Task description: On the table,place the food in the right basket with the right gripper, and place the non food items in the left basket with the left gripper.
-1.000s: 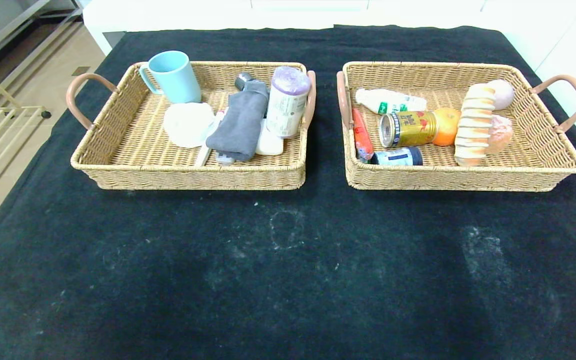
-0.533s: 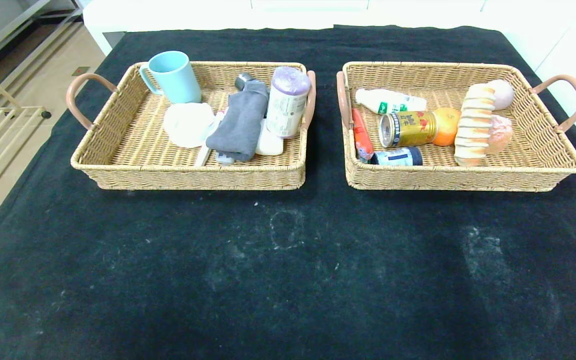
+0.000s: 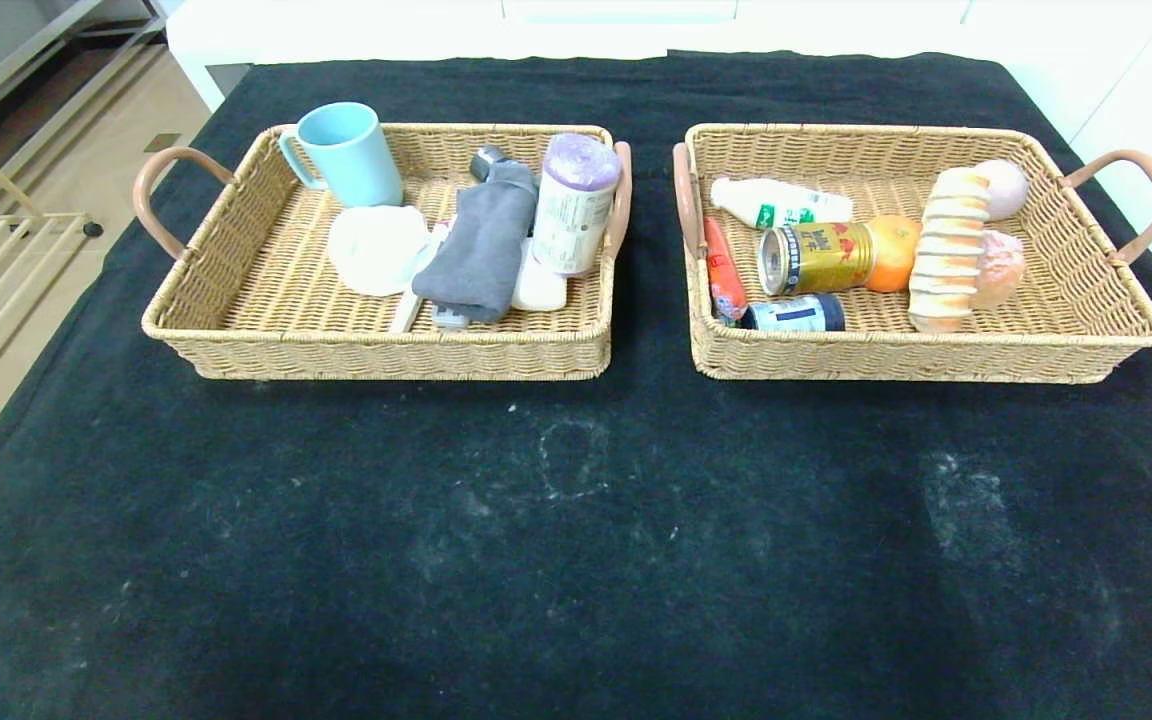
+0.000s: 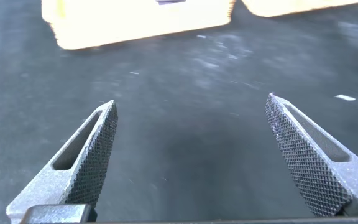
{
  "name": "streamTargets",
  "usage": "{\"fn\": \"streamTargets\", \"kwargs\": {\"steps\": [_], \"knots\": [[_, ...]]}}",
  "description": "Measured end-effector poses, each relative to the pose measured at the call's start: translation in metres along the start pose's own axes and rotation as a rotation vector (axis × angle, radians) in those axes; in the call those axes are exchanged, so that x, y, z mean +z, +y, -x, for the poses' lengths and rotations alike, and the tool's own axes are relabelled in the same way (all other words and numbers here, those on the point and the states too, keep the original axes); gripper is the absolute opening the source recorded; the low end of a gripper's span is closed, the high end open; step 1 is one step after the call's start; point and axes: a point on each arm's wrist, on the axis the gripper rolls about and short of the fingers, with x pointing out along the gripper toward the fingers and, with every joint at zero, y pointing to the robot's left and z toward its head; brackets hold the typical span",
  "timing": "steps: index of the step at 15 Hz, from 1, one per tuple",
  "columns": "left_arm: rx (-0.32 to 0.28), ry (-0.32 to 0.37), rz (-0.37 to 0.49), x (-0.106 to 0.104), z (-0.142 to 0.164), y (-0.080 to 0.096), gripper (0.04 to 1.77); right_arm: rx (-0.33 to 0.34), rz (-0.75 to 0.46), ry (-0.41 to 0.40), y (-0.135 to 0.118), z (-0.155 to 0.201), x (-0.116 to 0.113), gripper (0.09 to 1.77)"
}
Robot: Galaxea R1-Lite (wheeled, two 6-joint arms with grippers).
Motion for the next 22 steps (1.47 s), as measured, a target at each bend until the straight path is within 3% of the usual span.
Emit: {"fn": "streamTargets", "kwargs": {"steps": [2,4,7,8,12,17,22], "knots": [[0.036,-0.009,-0.003,-0.023,-0.013,0.004,1.72,-0.057,0.013,-0.069,-0.002,-0.012,-0.012,1.71],[0.088,0.032,0.006,-0.047,-0.022,0.007,1.72,-0.117,0.019,-0.077,-0.002,-0.022,-0.033,1.71],[0.153,0.111,-0.01,-0.071,-0.027,0.009,1.72,-0.167,0.013,0.041,-0.002,-0.027,-0.057,1.71],[0.177,0.127,-0.024,-0.076,-0.028,0.01,1.72,-0.161,0.009,0.044,-0.002,-0.027,-0.058,1.71],[0.209,0.152,-0.012,-0.084,-0.029,0.01,1.72,-0.125,0.001,0.085,0.0,-0.028,-0.064,1.71],[0.22,0.145,-0.001,-0.087,-0.03,0.011,1.72,-0.162,-0.131,0.085,-0.001,-0.028,-0.065,1.71],[0.247,0.138,0.045,-0.087,-0.03,0.011,1.72,-0.166,-0.135,0.085,-0.001,-0.028,-0.065,1.71]]}}
